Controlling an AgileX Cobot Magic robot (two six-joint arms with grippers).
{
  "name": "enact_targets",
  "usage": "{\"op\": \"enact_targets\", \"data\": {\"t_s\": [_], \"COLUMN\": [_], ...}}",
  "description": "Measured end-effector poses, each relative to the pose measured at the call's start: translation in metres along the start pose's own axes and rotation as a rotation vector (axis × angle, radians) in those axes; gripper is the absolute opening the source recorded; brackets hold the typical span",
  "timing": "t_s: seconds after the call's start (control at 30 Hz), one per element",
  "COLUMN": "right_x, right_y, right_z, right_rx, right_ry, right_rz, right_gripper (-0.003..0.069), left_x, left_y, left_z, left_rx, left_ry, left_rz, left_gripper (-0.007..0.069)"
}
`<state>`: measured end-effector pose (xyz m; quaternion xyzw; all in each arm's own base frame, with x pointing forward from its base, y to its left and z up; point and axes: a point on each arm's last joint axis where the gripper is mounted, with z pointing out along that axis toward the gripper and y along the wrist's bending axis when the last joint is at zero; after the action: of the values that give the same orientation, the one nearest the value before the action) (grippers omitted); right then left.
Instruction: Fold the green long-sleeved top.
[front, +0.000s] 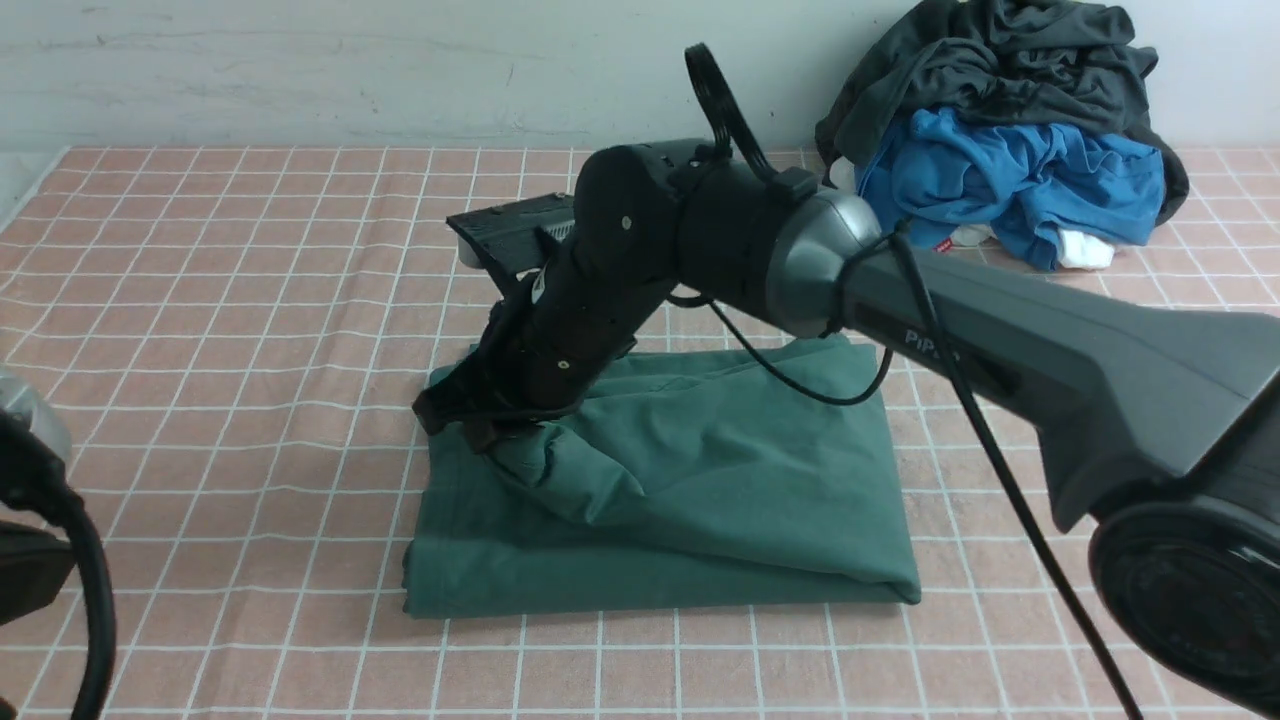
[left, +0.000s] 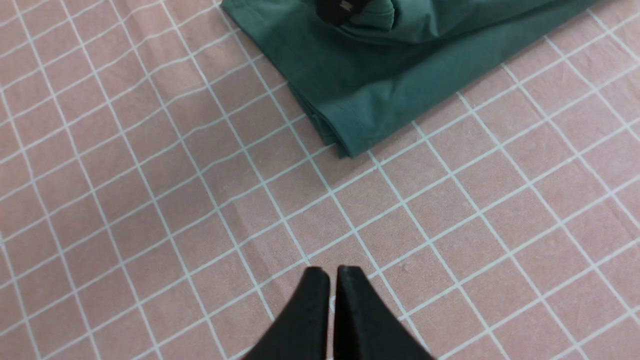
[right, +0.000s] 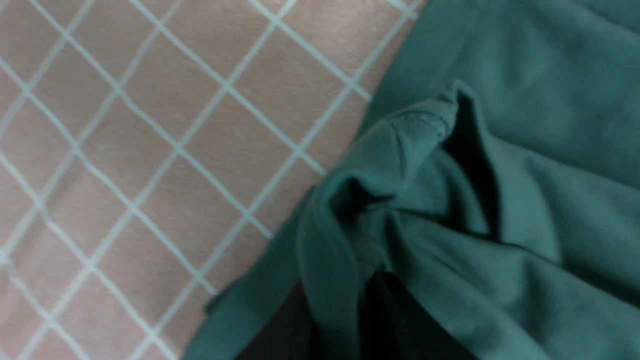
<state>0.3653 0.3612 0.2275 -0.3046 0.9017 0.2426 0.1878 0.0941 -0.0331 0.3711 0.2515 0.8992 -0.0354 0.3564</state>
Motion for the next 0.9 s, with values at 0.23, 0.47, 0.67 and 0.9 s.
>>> {"op": "enact_targets", "data": {"t_s": [0.23, 0.47, 0.67, 0.9], "right_x": [-0.012, -0.006, 0.016, 0.052], "right_y": [0.027, 0.005, 0.010, 0.033], "right_z": [-0.052, -0.071, -0.107, -0.200], "right_rx": [-0.089, 0.204, 0.219, 0.204], "right_ry": [0.029, 0.065, 0.096, -0.063], "right_rz": [-0.131, -0.168, -0.193, -0.236], "right_gripper": [0.0419, 0.0441, 0.0397, 0.0324], "left_x": [0.017, 0.058, 0.111, 0.135], "left_y": [-0.006, -0.014, -0.021, -0.025], "left_z": [-0.014, -0.031, -0.032, -0.022], "left_rx": [-0.009, -0.048, -0.125, -0.152], "left_ry": [-0.063, -0.166, -0.288, -0.408], "left_rz": [0.001, -0.091, -0.190, -0.195], "left_gripper": [0.0006, 0.0006, 0.0006, 0.0006]}}
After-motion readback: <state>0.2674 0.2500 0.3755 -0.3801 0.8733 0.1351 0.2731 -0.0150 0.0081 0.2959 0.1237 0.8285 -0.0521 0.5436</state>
